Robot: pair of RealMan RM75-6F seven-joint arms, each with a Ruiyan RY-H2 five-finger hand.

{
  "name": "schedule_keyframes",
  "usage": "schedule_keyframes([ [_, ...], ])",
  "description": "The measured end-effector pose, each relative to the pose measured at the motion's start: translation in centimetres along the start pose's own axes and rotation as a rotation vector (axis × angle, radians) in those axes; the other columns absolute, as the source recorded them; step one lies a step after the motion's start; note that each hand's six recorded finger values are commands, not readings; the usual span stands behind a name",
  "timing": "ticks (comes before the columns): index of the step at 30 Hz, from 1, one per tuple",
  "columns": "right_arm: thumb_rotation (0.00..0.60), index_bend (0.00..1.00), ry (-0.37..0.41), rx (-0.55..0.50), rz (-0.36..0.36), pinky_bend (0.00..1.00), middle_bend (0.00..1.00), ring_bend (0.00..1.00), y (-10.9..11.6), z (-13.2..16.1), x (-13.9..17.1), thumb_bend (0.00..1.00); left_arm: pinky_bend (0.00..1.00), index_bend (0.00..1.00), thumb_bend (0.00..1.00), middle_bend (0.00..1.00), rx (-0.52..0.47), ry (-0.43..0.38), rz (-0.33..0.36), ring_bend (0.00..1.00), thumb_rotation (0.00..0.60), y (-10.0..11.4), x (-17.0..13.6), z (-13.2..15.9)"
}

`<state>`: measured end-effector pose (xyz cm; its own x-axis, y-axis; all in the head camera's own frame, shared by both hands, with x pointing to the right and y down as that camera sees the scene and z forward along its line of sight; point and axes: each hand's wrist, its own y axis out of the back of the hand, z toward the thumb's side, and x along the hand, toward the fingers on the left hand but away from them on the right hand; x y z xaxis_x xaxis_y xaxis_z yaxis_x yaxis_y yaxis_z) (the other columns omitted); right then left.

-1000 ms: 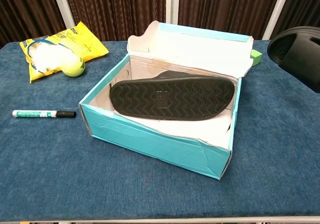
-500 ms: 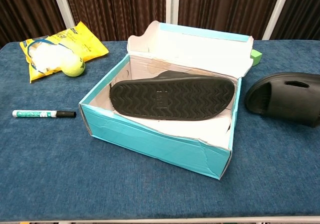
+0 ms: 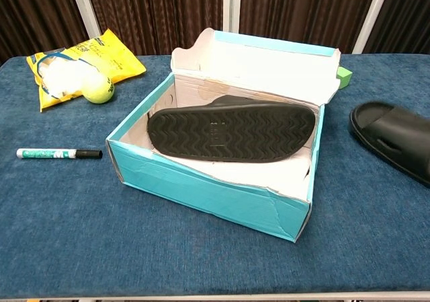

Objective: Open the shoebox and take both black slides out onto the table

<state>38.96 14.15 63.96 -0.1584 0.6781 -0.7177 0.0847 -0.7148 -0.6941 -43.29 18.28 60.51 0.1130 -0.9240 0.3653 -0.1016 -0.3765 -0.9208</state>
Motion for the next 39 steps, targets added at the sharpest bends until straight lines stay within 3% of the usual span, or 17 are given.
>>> schedule_keyframes([
  [8,0.600,0.00,0.074,-0.051,-0.051,0.00,0.02,0.00,1.2,1.9,0.4,0.15,0.33,0.21,0.07,0.20,0.002,-0.004,0.002,0.11,0.600,0.1,0.0,0.1],
  [13,0.600,0.00,0.204,-0.079,-0.104,0.00,0.04,0.00,2.4,6.0,0.2,0.15,0.33,0.21,0.07,0.20,0.004,-0.002,0.007,0.11,0.600,0.2,0.1,0.1],
  [19,0.600,0.00,0.361,-0.074,-0.115,0.00,0.06,0.00,2.7,12.3,0.2,0.15,0.33,0.21,0.07,0.20,0.004,0.001,0.009,0.11,0.600,0.3,0.1,-0.1],
  [25,0.600,0.00,0.506,-0.007,-0.111,0.02,0.11,0.00,1.9,18.7,0.9,0.15,0.33,0.21,0.07,0.20,0.002,0.003,0.017,0.11,0.600,0.5,0.1,-0.2],
  [30,0.600,0.01,0.617,0.047,-0.108,0.09,0.17,0.00,0.4,23.7,1.4,0.15,0.33,0.21,0.07,0.20,0.001,0.004,0.019,0.11,0.600,0.6,0.1,-0.2],
  [39,0.600,0.06,0.716,0.156,-0.088,0.13,0.21,0.03,-2.1,30.2,0.9,0.15,0.33,0.21,0.07,0.20,-0.006,0.020,0.024,0.11,0.600,0.9,0.0,-0.8],
])
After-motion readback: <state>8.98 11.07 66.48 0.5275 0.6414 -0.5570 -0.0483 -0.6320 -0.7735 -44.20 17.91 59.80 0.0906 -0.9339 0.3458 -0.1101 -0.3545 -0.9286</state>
